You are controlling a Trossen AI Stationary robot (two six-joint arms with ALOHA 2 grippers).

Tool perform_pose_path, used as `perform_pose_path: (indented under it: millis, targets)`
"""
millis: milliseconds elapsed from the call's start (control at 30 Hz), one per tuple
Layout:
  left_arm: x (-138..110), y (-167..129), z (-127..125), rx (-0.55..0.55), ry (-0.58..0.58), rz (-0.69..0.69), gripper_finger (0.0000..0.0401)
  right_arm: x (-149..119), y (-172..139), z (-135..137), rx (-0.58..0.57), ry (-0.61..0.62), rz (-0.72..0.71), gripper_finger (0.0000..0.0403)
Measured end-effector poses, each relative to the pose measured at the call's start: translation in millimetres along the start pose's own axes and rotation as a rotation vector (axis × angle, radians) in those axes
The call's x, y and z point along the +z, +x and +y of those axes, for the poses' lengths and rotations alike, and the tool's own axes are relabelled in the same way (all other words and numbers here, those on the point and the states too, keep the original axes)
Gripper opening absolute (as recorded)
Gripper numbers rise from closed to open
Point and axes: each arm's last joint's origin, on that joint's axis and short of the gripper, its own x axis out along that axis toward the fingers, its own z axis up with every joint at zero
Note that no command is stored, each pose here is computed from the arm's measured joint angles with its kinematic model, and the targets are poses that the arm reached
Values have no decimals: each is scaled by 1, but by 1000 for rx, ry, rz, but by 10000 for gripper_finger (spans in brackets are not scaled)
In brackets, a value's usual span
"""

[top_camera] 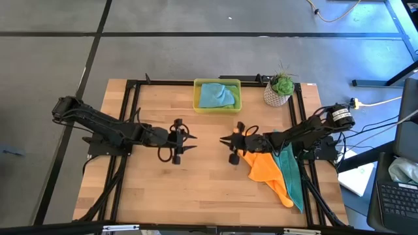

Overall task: Fold microfiber towels
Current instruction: Fold the orange cloth

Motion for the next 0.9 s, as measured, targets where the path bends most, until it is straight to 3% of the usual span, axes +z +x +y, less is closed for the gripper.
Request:
perform_pose_path:
  millis: [100, 233, 500, 733, 800, 900]
  targets:
    - [1, 1, 3, 32, 34, -6, 147, 11, 0, -4, -111, -89, -25, 53]
    - [4, 1, 7, 83, 48, -36, 147, 26, 0, -6, -255, -88, -38, 53]
    - [4, 3, 10, 92, 47, -39, 147, 5, -9, 1, -412, -142, 137, 53]
    - [-1, 13, -3, 59, -34, -36, 147, 17, -11, 20, -245, -104, 122, 53]
    - [-2, 15, -8, 45, -58, -45, 147, 19, -12, 26, -98, -97, 200, 53]
    - [-3, 19, -17, 25, -86, -53, 147, 30, -17, 32, 83, 53, 423, 53]
